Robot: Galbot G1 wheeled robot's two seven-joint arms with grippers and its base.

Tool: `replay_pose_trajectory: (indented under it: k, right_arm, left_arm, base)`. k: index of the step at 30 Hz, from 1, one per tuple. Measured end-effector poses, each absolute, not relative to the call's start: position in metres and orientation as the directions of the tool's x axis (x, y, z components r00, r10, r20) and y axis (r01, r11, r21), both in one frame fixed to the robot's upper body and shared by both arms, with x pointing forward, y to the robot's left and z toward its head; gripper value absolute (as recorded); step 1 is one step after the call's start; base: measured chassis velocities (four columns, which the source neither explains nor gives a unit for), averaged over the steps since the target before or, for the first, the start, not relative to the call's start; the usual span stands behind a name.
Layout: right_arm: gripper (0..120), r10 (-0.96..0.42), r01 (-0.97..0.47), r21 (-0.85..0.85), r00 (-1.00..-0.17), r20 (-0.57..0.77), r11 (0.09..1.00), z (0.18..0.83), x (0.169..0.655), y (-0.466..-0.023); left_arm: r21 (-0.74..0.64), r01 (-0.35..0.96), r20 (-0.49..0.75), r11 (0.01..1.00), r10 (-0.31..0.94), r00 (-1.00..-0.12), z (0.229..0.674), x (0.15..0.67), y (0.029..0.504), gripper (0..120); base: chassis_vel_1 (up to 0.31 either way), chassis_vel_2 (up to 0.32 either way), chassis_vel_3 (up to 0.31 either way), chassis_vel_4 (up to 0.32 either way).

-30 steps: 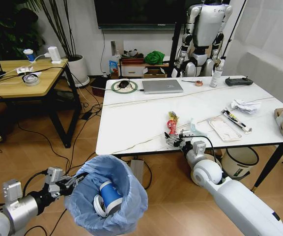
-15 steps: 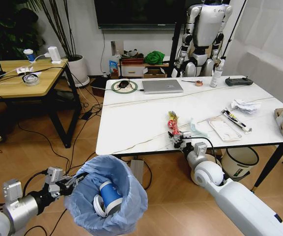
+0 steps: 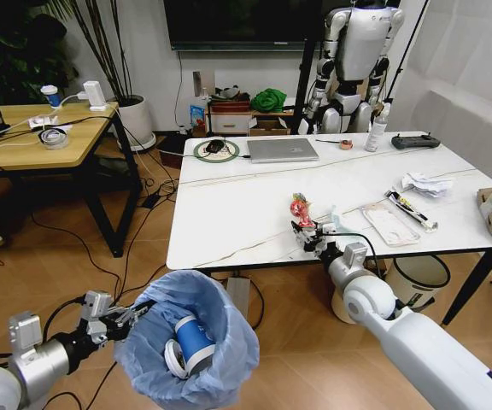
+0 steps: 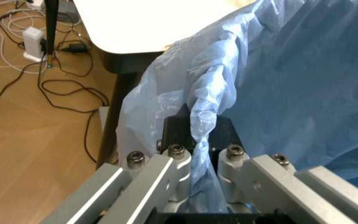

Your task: Pick up the trash bin and place the trash from the table into it.

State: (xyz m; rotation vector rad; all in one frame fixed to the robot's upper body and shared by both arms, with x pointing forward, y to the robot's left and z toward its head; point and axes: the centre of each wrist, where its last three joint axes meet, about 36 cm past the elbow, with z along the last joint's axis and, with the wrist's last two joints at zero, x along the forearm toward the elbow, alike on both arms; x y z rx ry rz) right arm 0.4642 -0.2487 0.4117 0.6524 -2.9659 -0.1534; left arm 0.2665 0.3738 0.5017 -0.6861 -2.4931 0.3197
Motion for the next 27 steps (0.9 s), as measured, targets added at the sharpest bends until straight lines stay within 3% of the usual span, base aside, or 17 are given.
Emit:
replay_pose_trajectory:
  k: [9,15,18,21,23,27]
  right_arm:
    - [46,-0.621,-0.625,0.125,-0.781,-0.075,0.771,0.437,0.471,-0.246]
    - [46,-0.814,-0.838,0.067,-0.542,-0.208,0.541,0.475,0.480,-0.216]
    - [46,-0.862,-0.888,0.044,-0.455,-0.222,0.457,0.483,0.479,-0.208]
    - [46,-0.928,-0.952,0.006,-0.298,-0.223,0.305,0.495,0.475,-0.195]
    - [46,-0.933,-0.957,0.003,-0.284,-0.222,0.291,0.495,0.475,-0.194]
    - [46,-0.968,-0.986,-0.023,-0.158,-0.196,0.165,0.494,0.467,-0.186]
  left_arm:
    - [-0.374,0.398,0.426,0.838,0.537,-0.728,0.505,0.276,0.369,0]
    - [-0.386,0.379,0.430,0.841,0.527,-0.733,0.503,0.282,0.373,0]
    - [-0.387,0.378,0.430,0.841,0.527,-0.733,0.503,0.282,0.373,0]
    - [-0.387,0.375,0.428,0.843,0.524,-0.737,0.503,0.282,0.373,0]
    - [-0.387,0.374,0.427,0.843,0.523,-0.737,0.503,0.282,0.373,0]
    - [-0.387,0.371,0.423,0.844,0.520,-0.742,0.505,0.282,0.374,0]
  base:
    - [0.000,0.000,0.000,0.000]
    - [0.000,0.000,0.000,0.000]
    - [0.000,0.000,0.000,0.000]
    - [0.000,0.000,0.000,0.000]
    - [0.000,0.000,0.000,0.000]
    - [0.000,0.000,0.000,0.000]
